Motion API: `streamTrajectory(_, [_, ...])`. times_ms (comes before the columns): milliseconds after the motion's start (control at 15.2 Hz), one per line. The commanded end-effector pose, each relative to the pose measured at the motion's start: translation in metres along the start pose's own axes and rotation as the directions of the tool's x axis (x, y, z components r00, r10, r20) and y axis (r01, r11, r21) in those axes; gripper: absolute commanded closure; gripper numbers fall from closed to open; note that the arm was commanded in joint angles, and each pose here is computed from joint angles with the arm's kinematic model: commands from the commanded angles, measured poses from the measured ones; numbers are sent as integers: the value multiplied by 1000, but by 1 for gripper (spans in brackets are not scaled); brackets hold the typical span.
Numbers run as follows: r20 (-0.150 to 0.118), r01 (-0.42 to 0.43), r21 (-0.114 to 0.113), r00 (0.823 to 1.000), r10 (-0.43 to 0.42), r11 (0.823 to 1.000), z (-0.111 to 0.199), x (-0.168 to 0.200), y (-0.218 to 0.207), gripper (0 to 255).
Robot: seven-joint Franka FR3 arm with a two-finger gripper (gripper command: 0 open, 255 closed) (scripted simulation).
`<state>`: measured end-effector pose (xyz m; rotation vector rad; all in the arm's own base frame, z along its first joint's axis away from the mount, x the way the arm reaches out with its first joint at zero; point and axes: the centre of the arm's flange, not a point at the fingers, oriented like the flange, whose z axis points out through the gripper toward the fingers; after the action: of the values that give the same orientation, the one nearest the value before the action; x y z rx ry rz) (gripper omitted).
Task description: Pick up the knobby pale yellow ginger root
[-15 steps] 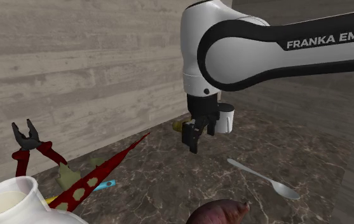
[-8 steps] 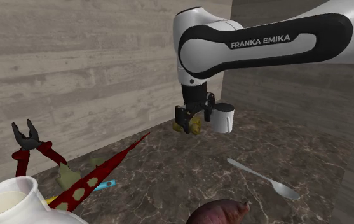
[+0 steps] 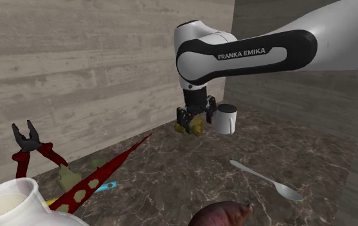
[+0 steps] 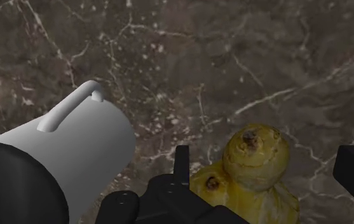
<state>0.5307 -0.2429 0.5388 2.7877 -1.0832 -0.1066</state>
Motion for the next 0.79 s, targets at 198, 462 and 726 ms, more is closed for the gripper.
streamTrajectory(198, [-1, -1, 0, 1000, 1, 1000, 17, 1, -2, 0])
streamTrajectory(462, [-1, -1, 0, 1000, 1, 1000, 17, 1, -3, 255])
streamTrajectory(726, [-1, -1, 0, 1000, 1, 1000, 16, 1, -3, 255])
